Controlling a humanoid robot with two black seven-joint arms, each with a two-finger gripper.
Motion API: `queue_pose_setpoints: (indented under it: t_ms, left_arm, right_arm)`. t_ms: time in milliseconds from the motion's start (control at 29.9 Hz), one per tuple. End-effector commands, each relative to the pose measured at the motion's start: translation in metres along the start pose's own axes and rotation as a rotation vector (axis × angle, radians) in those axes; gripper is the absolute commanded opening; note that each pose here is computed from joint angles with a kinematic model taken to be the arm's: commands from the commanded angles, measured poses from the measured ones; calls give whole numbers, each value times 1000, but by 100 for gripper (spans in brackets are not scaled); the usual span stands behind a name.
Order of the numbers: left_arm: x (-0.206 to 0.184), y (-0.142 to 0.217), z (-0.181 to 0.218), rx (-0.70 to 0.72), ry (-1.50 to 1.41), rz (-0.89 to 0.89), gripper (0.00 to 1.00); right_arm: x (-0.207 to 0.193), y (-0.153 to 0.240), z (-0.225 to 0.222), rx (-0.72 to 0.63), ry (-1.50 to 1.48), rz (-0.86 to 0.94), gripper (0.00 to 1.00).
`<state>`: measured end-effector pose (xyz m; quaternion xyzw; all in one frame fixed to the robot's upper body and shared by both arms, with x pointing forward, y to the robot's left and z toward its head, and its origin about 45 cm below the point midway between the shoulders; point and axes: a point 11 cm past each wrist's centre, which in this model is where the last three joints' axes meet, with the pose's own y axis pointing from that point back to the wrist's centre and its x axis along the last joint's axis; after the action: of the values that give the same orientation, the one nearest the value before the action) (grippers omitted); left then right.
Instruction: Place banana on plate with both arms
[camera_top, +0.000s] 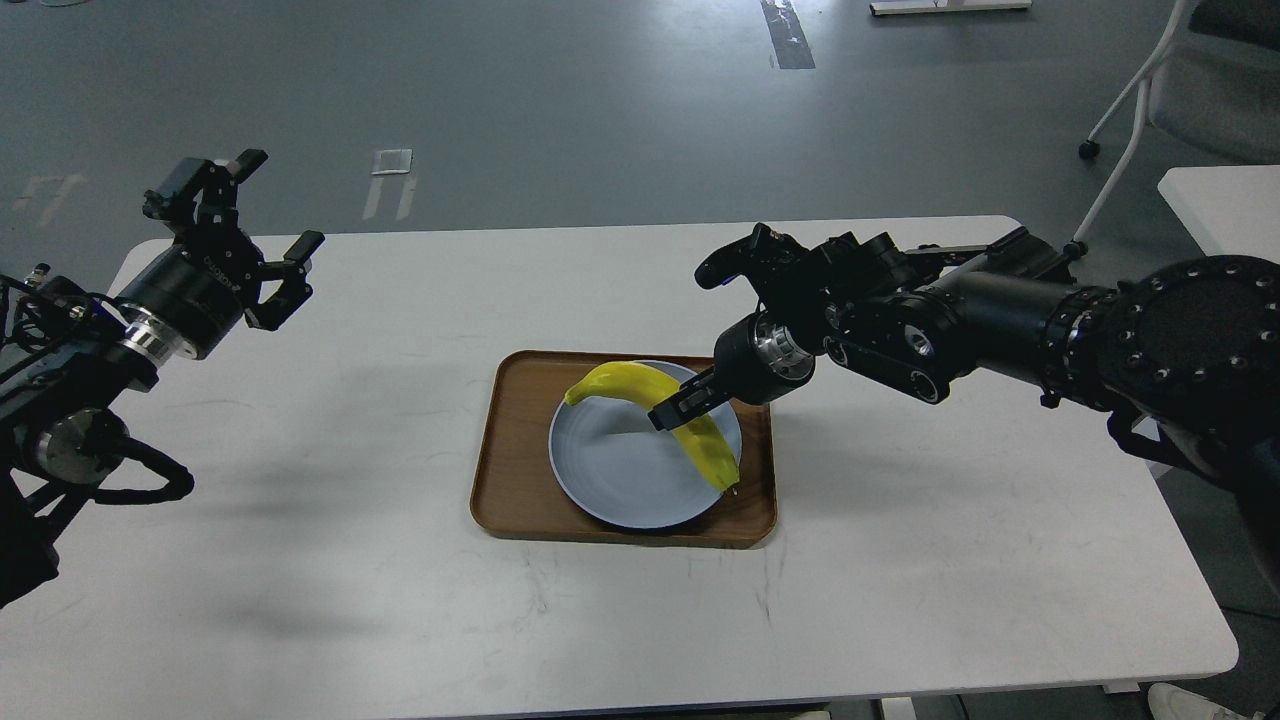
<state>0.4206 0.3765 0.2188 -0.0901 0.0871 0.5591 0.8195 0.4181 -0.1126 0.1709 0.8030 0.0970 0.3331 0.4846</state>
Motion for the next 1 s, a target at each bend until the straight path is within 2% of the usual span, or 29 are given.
queue_pose_setpoints:
  t_ms: [0,33,100,267,401,568,702,969]
  left_arm:
    - [1,1,1,-2,-1,3,99]
    - [2,1,2,-2,-2,4,99]
    - [2,1,2,-2,-2,4,99]
    - [2,1,1,-1,-3,3,99]
    - [1,1,1,-1,-1,2,99]
    - [-1,0,-1,1,4,0,99]
    - [-4,-1,-4,1,13,-5,99]
    - [-13,-5,-15,4,41,-17,99]
  right_arm:
    - [2,1,-1,4,-5,10,78]
    - [4,1,-1,5,-8,17,86]
    - [7,3,-1,7,-12,27,95]
    - [32,40,19,65,-188,203,97]
    - [47,88,48,196,-456,445,97]
    - [23,109,86,369,-807,667,97]
    - [-23,105,116,479,-1076,815,97]
    - [-69,108,145,617,-1355,1033,97]
